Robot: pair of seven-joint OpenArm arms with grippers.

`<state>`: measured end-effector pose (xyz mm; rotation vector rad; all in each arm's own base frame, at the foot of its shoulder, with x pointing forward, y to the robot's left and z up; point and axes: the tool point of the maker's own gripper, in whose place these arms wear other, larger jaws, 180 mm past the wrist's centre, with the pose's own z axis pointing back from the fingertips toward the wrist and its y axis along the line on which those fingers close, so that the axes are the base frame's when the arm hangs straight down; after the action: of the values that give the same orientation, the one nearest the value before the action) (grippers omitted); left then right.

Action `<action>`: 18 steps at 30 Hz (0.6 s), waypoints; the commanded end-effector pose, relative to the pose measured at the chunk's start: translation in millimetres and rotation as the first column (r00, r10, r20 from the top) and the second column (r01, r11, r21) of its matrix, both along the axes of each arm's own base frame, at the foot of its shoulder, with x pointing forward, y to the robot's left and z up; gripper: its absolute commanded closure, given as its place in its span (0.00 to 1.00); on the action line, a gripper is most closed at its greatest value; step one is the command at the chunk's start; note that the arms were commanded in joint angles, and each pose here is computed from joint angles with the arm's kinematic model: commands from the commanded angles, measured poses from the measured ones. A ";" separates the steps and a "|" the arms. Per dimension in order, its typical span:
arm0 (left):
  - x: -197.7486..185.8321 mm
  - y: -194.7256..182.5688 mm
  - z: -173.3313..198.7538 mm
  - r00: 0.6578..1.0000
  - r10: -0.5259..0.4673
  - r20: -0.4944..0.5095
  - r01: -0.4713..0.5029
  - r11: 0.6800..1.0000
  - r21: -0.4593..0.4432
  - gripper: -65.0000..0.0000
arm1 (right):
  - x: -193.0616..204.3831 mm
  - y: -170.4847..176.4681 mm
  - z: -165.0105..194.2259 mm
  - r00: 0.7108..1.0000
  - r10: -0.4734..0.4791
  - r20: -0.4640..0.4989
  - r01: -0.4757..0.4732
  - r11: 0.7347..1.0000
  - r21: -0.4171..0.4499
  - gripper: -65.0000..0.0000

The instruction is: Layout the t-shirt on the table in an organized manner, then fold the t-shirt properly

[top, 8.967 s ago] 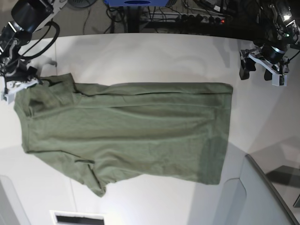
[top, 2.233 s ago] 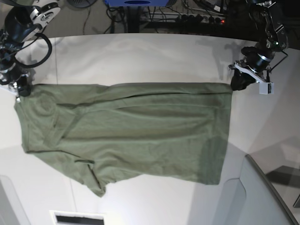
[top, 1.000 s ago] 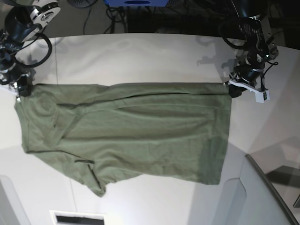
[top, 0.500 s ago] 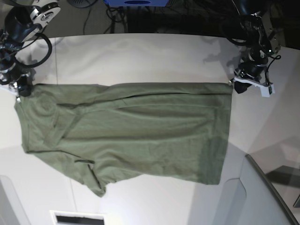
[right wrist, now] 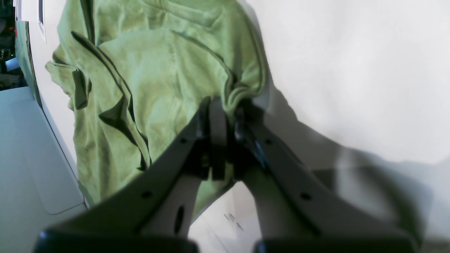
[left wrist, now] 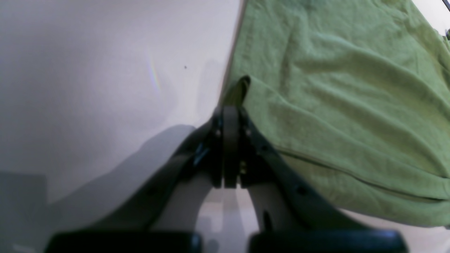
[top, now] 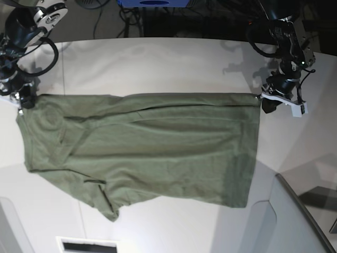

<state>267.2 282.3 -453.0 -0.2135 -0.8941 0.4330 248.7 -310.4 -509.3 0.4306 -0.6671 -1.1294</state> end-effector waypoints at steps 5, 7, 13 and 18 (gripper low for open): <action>12.0 1.7 0.9 1.000 0.009 0.025 -0.008 1.000 -0.021 1.00 | -8.8 6.7 -8.9 0.997 0.032 -0.067 -0.031 0.999 0.016 0.99; 15.8 -2.1 0.4 1.000 -0.001 0.026 0.001 1.000 -0.026 1.00 | -8.8 6.7 -8.9 0.997 0.032 -0.067 -0.031 0.999 0.016 0.99; 33.1 -28.1 2.7 0.996 -0.078 0.042 0.080 0.996 -0.032 1.00 | -8.8 6.7 -8.9 0.997 0.032 -0.067 -0.031 0.999 0.016 0.99; 44.6 -30.8 -3.3 0.997 -0.066 0.036 0.068 0.996 -0.065 1.00 | -8.8 6.7 -8.9 0.997 0.032 -0.067 -0.031 0.999 0.016 0.99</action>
<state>301.2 247.9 -468.7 -0.3055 -0.8556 0.4040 248.6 -310.0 -509.5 0.4308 -0.6644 -1.1277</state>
